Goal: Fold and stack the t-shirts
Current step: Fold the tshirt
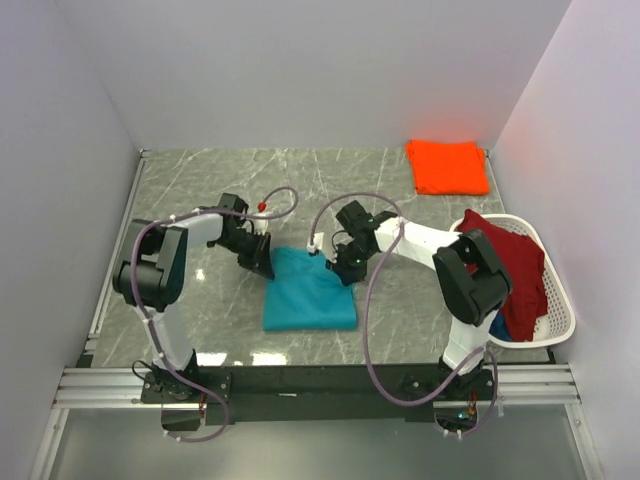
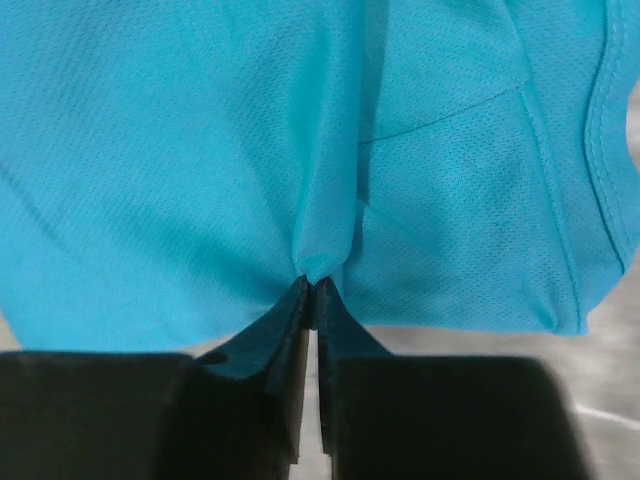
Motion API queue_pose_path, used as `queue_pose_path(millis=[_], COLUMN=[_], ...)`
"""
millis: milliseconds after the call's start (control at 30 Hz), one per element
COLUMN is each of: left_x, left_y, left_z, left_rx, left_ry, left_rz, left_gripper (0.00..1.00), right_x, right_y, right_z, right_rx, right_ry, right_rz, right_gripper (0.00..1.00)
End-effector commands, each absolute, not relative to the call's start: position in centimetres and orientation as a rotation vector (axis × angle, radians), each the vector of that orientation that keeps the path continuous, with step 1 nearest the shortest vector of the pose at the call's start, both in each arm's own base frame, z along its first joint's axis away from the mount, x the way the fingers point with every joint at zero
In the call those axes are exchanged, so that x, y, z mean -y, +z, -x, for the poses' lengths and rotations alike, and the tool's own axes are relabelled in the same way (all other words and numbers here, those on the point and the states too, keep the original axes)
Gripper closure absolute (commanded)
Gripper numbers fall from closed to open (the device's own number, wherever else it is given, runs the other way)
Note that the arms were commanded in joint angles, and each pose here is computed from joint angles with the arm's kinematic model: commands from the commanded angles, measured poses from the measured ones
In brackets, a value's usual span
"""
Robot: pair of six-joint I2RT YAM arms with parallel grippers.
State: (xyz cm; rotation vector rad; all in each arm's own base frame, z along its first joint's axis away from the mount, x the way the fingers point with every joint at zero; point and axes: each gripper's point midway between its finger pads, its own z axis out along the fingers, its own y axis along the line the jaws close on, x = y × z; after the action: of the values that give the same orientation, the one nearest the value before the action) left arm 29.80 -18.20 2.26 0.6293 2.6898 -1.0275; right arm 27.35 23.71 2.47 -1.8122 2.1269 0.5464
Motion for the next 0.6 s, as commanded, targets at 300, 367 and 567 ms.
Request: queue_pose_path(millis=[300,367,567], left_x=[18.3,18.9,22.2], left_y=[14.0,14.9,12.8], left_z=[-27.5,-27.5,-27.7], left_rx=[-2.032,-1.895,-1.775], left_ry=[-1.027,-1.011,-0.864], left_rz=[-1.102,-1.217,-1.517], left_gripper=[0.3,0.27,0.4], right_x=[-25.2,-25.3,-28.1], right_y=[15.3,15.3,12.6], right_z=[-25.2,-26.8,-30.8], right_rx=[-2.157,-2.239,-2.422], right_ry=[1.135,1.219,1.417], right_rz=[1.393,1.234,0.905], right_gripper=[0.51,0.51,0.67])
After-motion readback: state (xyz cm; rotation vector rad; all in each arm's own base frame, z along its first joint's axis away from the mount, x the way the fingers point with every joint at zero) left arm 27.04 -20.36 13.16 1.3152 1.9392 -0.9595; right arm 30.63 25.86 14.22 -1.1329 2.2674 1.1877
